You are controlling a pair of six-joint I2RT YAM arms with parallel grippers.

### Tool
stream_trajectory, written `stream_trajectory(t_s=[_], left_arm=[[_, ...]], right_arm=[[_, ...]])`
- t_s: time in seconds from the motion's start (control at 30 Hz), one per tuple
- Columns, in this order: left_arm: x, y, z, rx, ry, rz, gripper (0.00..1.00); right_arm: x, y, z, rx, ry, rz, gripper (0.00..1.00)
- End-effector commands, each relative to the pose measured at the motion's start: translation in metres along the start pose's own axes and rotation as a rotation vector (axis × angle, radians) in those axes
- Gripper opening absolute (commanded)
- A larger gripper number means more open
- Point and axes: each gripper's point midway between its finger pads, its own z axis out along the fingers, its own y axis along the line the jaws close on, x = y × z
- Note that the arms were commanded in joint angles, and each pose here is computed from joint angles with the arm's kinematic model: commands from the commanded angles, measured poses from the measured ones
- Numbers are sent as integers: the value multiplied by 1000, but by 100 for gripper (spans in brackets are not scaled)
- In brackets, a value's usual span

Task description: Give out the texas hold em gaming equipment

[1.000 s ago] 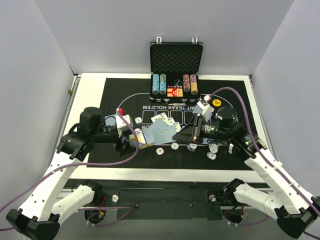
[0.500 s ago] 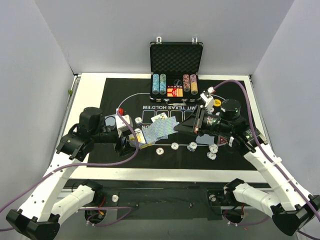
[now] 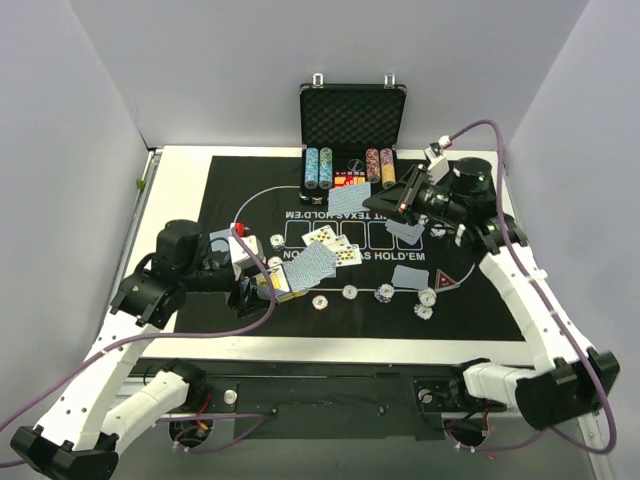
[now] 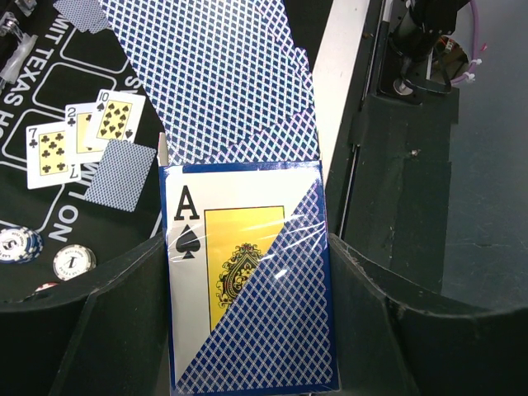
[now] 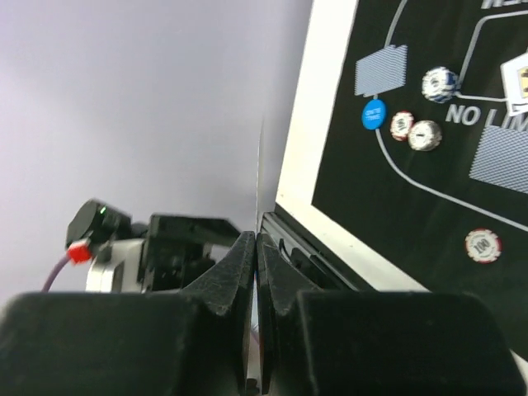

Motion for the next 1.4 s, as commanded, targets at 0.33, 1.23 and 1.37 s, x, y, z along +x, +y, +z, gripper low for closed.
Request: stream_trajectory(t_s=[0.33, 1.23, 1.37], left_arm=[[-1, -11, -7, 11, -36, 39, 0], [17, -11, -4, 12, -34, 30, 0], [16, -12, -4, 18, -36, 35, 0]], right_arm=[[34, -155, 106, 266, 169, 95, 0], [44, -146, 64, 605, 170, -231, 37], [55, -125, 53, 615, 233, -315, 37]])
